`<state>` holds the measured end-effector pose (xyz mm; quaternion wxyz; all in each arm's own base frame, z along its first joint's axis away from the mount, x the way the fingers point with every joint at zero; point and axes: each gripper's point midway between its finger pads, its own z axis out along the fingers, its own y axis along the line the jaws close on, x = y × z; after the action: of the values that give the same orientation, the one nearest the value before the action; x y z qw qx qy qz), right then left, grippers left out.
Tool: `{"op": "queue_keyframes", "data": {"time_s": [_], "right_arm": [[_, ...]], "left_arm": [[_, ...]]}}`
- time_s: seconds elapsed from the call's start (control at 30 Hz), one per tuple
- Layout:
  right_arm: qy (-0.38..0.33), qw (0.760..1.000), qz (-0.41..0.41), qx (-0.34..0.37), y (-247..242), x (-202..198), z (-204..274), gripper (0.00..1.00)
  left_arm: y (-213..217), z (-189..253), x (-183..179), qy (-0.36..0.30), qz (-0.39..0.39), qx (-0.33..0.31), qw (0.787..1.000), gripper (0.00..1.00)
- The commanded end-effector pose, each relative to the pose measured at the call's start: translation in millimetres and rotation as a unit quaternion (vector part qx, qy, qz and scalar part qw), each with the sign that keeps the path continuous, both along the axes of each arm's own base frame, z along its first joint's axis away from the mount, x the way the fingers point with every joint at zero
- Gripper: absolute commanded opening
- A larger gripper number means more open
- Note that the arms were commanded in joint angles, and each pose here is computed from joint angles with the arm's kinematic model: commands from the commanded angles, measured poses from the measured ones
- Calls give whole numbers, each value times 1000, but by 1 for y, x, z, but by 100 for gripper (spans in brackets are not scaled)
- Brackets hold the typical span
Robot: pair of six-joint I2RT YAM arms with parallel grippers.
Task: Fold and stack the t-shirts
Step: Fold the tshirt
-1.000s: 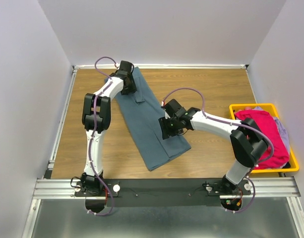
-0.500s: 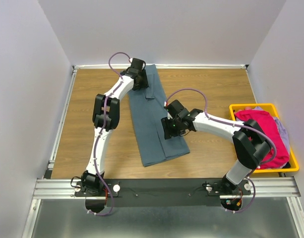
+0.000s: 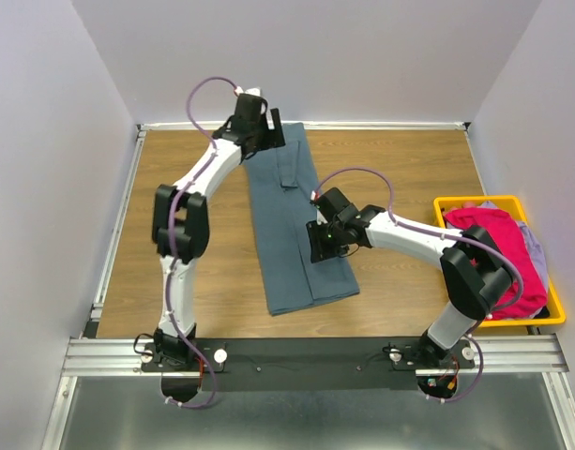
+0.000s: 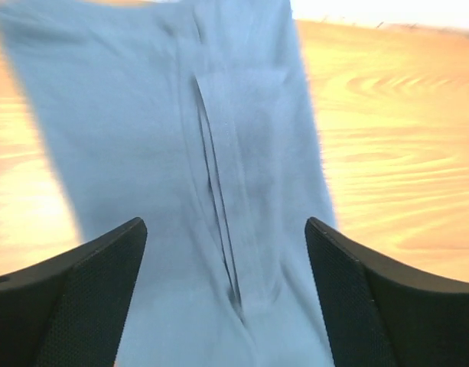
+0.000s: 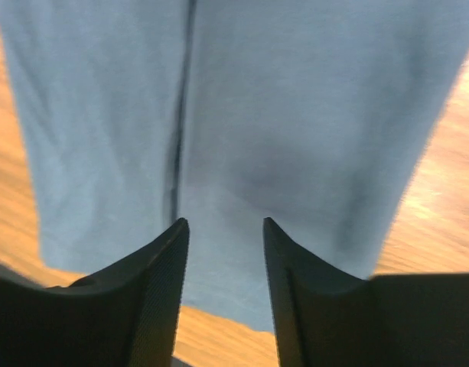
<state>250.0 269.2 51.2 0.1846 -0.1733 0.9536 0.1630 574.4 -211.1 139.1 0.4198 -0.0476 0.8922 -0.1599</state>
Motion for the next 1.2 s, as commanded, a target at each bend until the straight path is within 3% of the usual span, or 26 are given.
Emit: {"op": "queue_keyframes", "data": {"time_s": [0.0,0.07,0.1,0.13,0.3,0.47,0.7,0.9,1.0,1.17], "right_arm": [[46,998,7,36,8,-20,-2,48],[61,997,2,38,8,-28,-6,45],[68,997,-4,40,8,-30,-7,45],[76,996,-4,38,8,-36,-10,44],[127,991,-18,39,19,-57,-23,44],[135,990,-15,40,42,-67,-22,44],[122,990,29,69,47,-76,9,49],[22,995,-80,-54,-37,-38,22,56],[44,989,-129,-57,-77,-40,11,59],[66,986,-138,-73,-104,-58,-7,61]], "left_arm": [[27,85,-24,-82,30,7,996,98],[36,113,-48,-107,34,3,994,98],[45,86,-66,-78,38,16,996,98],[52,103,-81,-95,46,11,994,98],[79,40,-155,-29,49,37,998,98],[80,18,-220,-2,19,16,1000,98],[81,-37,-317,90,30,-24,995,97],[58,-48,-367,140,44,-111,983,96],[49,-59,-381,172,38,-116,978,96],[26,-80,-400,227,9,-99,969,95]]}}
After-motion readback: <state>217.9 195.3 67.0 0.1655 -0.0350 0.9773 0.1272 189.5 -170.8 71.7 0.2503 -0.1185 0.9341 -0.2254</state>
